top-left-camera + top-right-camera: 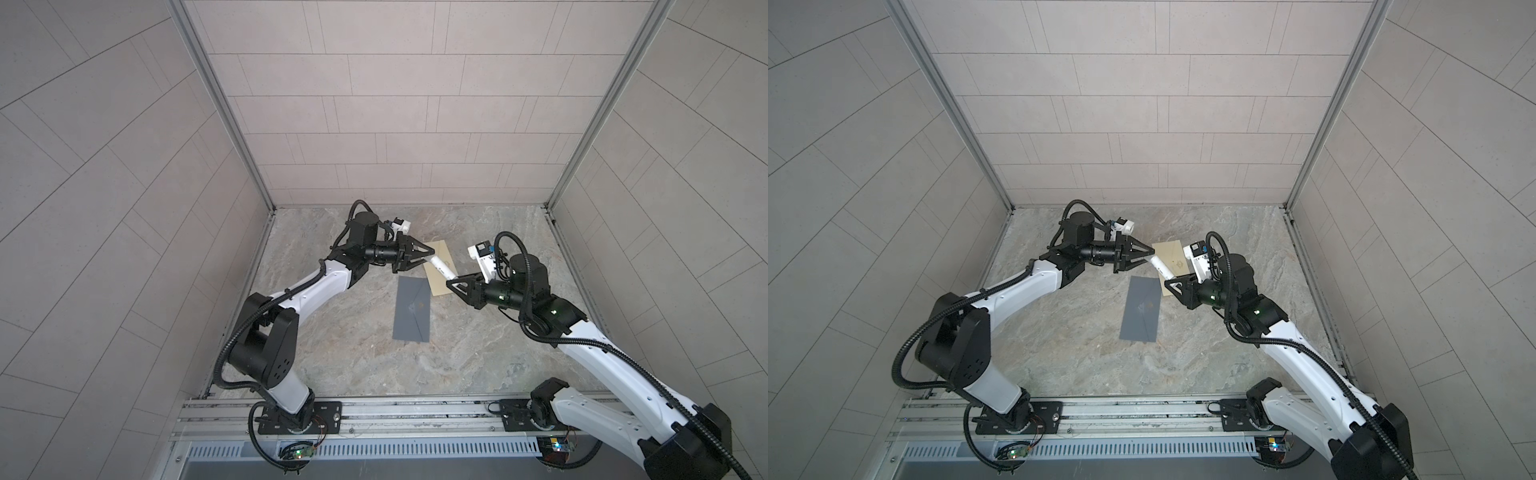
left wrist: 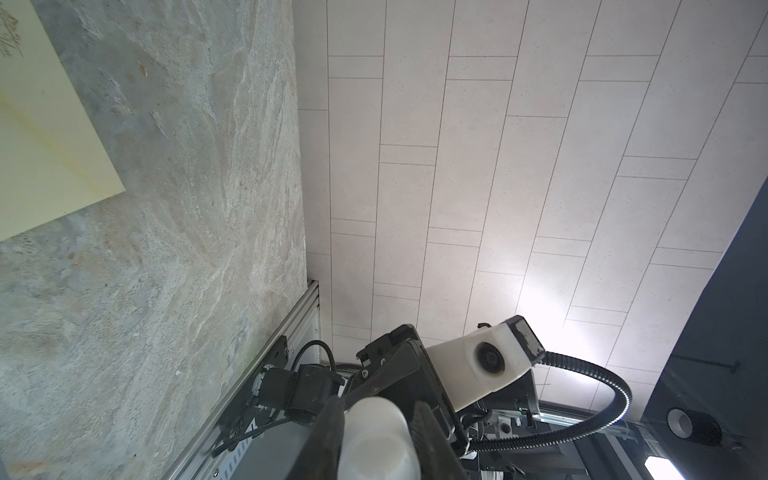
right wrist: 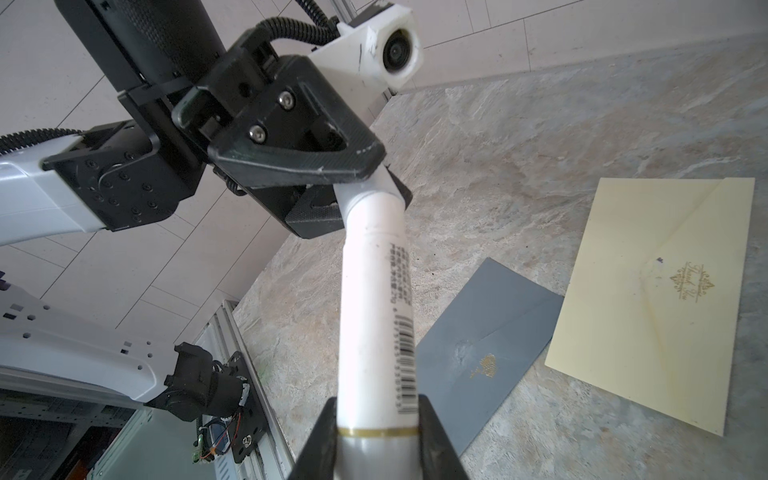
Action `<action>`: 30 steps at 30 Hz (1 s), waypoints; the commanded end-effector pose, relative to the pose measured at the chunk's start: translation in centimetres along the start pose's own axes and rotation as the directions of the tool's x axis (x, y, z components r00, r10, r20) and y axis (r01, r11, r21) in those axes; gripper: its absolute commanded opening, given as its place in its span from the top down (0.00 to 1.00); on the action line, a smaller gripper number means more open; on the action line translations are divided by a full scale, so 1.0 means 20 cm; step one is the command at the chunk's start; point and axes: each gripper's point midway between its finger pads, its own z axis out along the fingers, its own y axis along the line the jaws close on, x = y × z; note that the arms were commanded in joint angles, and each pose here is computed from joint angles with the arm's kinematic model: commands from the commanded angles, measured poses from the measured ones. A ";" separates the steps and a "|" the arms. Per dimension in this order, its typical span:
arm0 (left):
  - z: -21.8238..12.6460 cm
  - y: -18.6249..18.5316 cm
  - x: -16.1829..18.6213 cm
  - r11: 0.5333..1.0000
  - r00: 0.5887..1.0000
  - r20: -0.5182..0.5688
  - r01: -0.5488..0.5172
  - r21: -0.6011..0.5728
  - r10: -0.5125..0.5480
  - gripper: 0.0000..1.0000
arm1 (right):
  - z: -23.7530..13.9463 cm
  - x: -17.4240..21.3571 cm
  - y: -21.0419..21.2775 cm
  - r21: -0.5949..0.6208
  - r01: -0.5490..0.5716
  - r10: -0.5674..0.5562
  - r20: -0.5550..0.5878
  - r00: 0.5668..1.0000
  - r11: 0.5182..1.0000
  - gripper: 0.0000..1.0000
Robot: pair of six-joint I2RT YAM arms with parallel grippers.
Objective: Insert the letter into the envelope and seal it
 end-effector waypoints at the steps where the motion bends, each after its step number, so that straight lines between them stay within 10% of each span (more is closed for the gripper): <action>1: -0.01 -0.08 0.05 0.998 0.999 -0.021 -0.048 0.033 0.049 0.73 | 0.00 -0.02 0.05 -0.035 0.028 -0.027 0.023 0.999 0.999 1.00; 30: 0.05 0.04 0.24 0.987 0.981 -0.148 -0.137 -0.086 0.123 0.70 | 0.06 -0.08 0.03 0.004 0.084 -0.083 -0.063 0.995 0.996 1.00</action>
